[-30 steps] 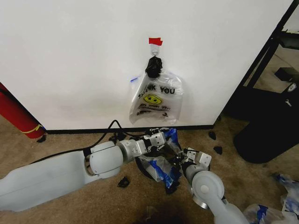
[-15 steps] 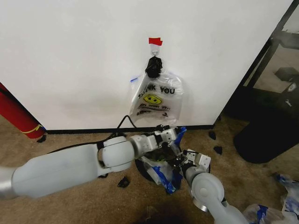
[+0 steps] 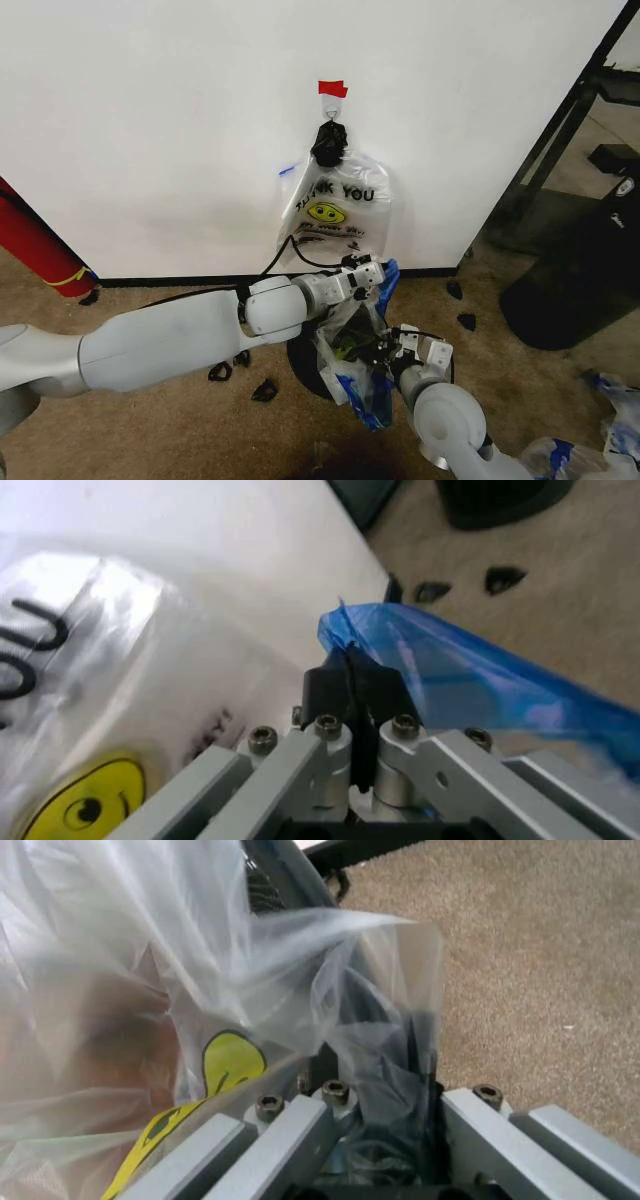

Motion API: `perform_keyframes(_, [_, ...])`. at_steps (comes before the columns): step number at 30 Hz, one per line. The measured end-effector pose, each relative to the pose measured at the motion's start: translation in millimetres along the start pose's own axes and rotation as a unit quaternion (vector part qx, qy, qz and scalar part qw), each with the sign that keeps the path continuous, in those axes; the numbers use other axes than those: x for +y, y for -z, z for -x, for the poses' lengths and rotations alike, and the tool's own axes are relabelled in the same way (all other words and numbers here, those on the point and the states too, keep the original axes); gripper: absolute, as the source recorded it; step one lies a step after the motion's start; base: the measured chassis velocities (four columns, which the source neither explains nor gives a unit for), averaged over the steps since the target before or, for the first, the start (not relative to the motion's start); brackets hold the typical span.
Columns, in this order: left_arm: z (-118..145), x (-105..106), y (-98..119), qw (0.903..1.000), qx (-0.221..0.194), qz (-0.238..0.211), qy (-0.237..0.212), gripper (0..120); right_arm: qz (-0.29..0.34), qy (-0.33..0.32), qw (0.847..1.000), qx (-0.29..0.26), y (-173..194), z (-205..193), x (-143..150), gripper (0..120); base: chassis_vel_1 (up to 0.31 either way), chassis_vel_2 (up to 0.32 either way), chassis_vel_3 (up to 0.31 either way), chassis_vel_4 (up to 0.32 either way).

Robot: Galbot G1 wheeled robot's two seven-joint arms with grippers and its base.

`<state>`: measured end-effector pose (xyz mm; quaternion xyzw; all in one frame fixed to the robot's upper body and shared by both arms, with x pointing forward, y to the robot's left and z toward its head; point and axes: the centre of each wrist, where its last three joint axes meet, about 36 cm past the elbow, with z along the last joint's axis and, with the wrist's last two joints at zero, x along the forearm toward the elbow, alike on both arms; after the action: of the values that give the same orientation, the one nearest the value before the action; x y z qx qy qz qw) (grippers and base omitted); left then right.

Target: Pick up the garbage bag from the wall and place it over the trash bin.

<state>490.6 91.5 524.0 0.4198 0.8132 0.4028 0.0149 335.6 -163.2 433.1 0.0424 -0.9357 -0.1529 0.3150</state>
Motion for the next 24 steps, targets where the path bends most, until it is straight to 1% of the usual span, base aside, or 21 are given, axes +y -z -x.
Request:
perform_keyframes(2, [4,4,-3,0.9999,0.015,0.005,0.005,0,-0.003,0.003,1.0,-0.002,-2,-3,0,0,0.0,0.0,0.0,0.0])
perform_keyframes(3, [4,4,-3,0.9999,0.015,0.005,0.005,0,-0.003,0.003,1.0,-0.002,-2,-3,0,0,0.0,0.0,0.0,0.0])
perform_keyframes(7, [14,10,-19,0.9989,0.043,0.008,0.016,0,-0.003,0.008,1.0,-0.005,-4,-6,-2,0,0.0,0.0,0.0,0.0])
perform_keyframes(8, [14,10,-19,0.9989,0.043,0.008,0.016,0,-0.003,0.008,1.0,-0.005,-4,-6,-2,0,0.0,0.0,0.0,0.0])
perform_keyframes(12, [18,14,-41,0.9973,0.07,0.003,0.02,0,-0.002,0.011,1.0,-0.01,-4,-11,-4,0,0.0,0.0,0.0,0.0])
perform_keyframes(14, [16,17,-51,0.9965,0.082,0.001,0.019,0,-0.001,0.012,1.0,-0.013,-4,-13,-4,0,0.0,0.0,0.0,0.0])
perform_keyframes(15, [16,17,-51,0.9965,0.082,0.001,0.019,0,-0.001,0.012,1.0,-0.013,-4,-13,-4,0,0.0,0.0,0.0,0.0])
perform_keyframes(18, [10,19,-62,0.9955,0.094,-0.001,0.016,0,0.0,0.013,1.0,-0.017,-2,-14,-4,0,0.0,0.0,0.0,0.0])
perform_keyframes(24, [-3,22,-67,0.9948,0.102,0.0,0.008,0,0.002,0.013,1.0,-0.021,1,-14,-3,0,0.0,0.0,0.0,0.0])
